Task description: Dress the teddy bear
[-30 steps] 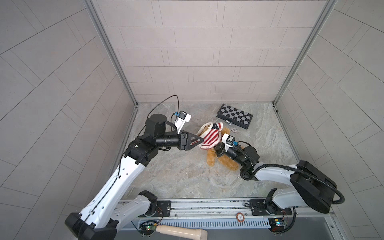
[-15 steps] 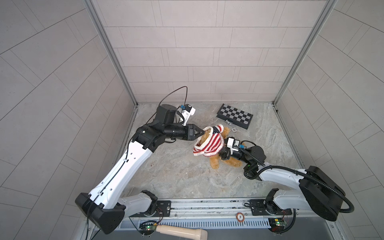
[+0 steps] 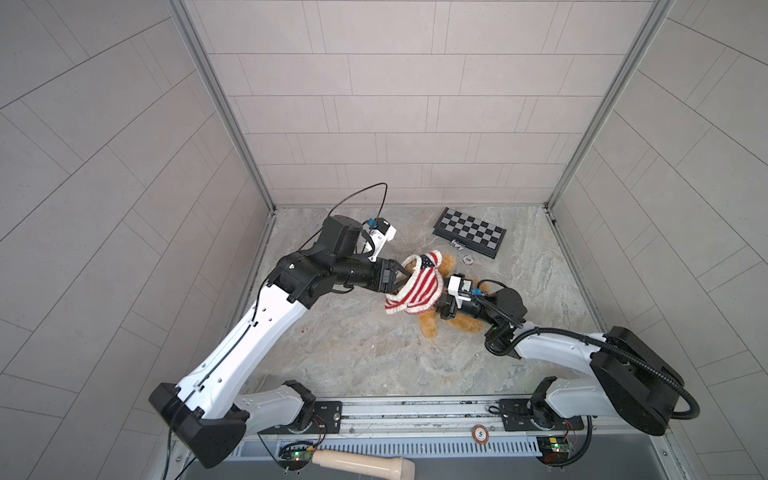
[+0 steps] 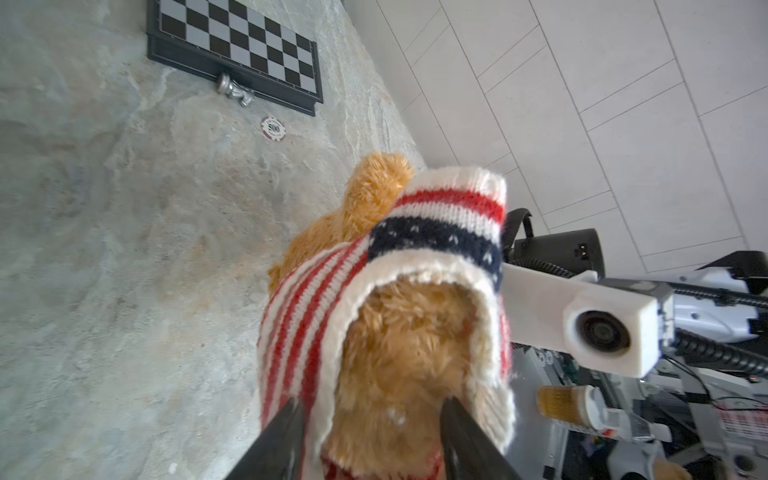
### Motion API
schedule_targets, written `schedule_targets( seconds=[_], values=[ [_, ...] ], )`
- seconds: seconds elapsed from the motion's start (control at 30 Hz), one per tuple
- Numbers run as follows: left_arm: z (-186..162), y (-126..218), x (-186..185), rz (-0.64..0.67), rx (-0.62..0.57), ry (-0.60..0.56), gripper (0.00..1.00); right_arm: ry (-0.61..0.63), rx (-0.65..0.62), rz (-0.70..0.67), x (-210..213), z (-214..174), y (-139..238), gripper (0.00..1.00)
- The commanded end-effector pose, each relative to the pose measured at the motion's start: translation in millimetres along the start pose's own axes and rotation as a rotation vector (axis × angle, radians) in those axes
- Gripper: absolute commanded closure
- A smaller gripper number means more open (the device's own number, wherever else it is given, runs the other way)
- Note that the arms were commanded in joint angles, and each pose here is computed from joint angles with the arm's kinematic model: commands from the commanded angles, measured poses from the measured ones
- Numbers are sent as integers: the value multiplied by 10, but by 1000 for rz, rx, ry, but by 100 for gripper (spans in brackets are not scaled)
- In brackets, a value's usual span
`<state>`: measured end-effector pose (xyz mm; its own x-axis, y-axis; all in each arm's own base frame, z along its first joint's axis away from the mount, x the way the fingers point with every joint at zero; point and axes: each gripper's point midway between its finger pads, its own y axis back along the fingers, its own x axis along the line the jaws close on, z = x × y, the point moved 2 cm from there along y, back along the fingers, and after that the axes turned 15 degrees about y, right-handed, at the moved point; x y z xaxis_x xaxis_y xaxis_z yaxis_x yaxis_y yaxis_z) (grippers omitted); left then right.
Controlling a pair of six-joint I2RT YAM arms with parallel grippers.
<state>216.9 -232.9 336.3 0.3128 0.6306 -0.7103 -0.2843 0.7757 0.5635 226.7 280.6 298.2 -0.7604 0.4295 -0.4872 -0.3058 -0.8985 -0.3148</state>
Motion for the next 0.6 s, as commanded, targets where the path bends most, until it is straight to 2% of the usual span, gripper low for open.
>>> schedule_targets(
  seconds=[0.0, 0.07, 0.27, 0.37, 0.5, 0.57],
  values=[
    [1, 176, 39, 86, -49, -57, 58, 80, -66, -11, -77, 180, -22, 100],
    [-23, 126, 24, 82, -33, -62, 67, 79, -63, -12, -79, 164, -30, 100],
    [-65, 8, -168, 27, 7, -94, 69, 78, -63, -1, -60, 144, -38, 100],
    [-42, -55, -215, -1, 22, -89, 67, 78, -72, 6, -53, 161, -45, 100],
    [-21, -162, -210, -3, 52, -80, 55, 76, -92, 9, -45, 207, -42, 100],
    [-28, -228, -188, -2, 71, -74, 54, 79, -93, 10, -44, 214, -42, 100]
  ],
)
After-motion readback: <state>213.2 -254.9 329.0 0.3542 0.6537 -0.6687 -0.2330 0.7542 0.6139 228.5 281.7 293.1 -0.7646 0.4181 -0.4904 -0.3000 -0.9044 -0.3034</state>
